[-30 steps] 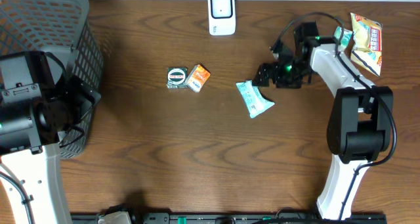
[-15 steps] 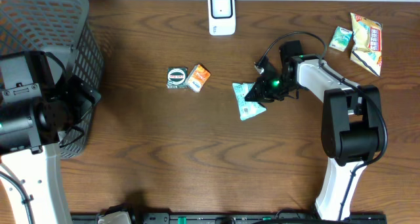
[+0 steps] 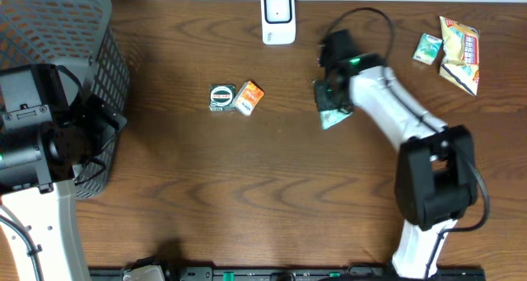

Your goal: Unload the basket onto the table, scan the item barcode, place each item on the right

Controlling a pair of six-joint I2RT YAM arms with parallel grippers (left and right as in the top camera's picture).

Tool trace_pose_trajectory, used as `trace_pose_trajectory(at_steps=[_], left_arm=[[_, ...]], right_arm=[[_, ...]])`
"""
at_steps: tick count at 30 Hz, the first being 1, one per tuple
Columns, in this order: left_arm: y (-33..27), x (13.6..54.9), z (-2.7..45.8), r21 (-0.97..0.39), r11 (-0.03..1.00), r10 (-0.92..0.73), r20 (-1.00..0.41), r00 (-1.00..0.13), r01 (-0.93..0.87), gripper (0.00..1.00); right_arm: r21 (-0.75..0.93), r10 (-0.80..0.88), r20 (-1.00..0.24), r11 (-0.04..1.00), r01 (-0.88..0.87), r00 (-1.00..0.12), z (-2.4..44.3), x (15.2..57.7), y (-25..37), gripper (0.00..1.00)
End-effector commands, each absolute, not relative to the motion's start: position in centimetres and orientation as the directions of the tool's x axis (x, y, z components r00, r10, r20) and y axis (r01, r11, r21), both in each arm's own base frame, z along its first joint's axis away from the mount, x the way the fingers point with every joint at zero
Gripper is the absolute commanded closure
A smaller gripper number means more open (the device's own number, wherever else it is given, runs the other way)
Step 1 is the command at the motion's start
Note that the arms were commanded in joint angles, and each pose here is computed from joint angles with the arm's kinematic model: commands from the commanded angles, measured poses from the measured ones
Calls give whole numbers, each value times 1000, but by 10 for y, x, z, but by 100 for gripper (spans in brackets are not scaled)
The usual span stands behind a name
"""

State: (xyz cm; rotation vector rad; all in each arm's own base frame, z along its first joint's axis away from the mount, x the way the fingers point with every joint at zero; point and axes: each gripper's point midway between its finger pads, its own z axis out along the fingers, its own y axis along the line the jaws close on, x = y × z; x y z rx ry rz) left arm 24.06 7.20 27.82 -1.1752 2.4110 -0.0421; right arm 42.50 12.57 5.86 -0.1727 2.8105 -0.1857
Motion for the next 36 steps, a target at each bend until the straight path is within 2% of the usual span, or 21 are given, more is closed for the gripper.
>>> trace_pose_trajectory(at_steps=[1,2,5,9,12,14,15,16,17,18,19,20,23,27,31,32,33,36], left_arm=[[74,239,282,-225,628,-757,-396,-519,-745,2],[74,239,282,-225,628,-757,-396,-519,-745,2],[74,239,282,-225,628,-757,-396,-519,-745,3],[74,239,282,-225,628,-757,-396,-519,-745,2],[74,239,282,-225,628,-757,-396,-519,-745,2],[74,239,282,-225,628,-757,-396,-519,-745,2],[74,239,282,-225,628,-757,-396,-519,-745,2],[74,239,282,-225,628,-757,-396,-519,-745,2],[74,239,282,-225,628,-757,-396,-519,-745,2],[74,239,282,-225,628,-757,-396,-519,-745,2],[74,239,282,-225,628,-757,-396,-519,-745,3],[74,239,282,-225,628,-757,-396,-519,-745,2],[74,239,282,-225,628,-757,-396,-519,-745,2],[74,239,282,-225,628,-757,-396,-519,-745,2],[74,239,282,-225,628,-757,-396,-519,-745,2],[74,239,282,-225,628,-757,-396,-519,-745,2],[74,239,282,-225,628,-757,-396,-519,-745,2],[74,239,282,-225,628,-757,-396,-519,-745,2]], right_arm=[[-614,-217,-473,776,143,-854,103,435,89,99],[-662,-265,-463,738,131,-846,101,433,97,99],[-701,-324,-417,710,73,-849,81,427,115,99],[-758,-403,-285,650,-53,-870,43,410,131,99],[-750,-449,-238,648,-131,-861,36,395,151,99],[-731,-472,-227,660,-171,-852,34,386,167,86],[-712,-485,-213,672,-205,-848,30,379,177,72],[-698,-494,-201,678,-230,-846,27,374,184,64],[-673,-503,-182,690,-266,-845,23,365,193,57],[-645,-509,-164,704,-298,-845,18,357,201,54],[-598,-509,-151,730,-331,-848,13,349,212,45],[-565,-504,-148,749,-346,-851,10,346,218,24],[-473,-472,-150,806,-356,-869,16,349,232,9],[-375,-379,-156,877,-301,-912,49,375,223,1],[-128,-353,-133,933,-337,-926,61,397,220,1],[-16,-337,-123,941,-338,-933,63,400,221,1],[108,-337,-111,931,-348,-935,64,401,221,1],[314,-387,-106,861,-400,-916,70,401,212,1]])
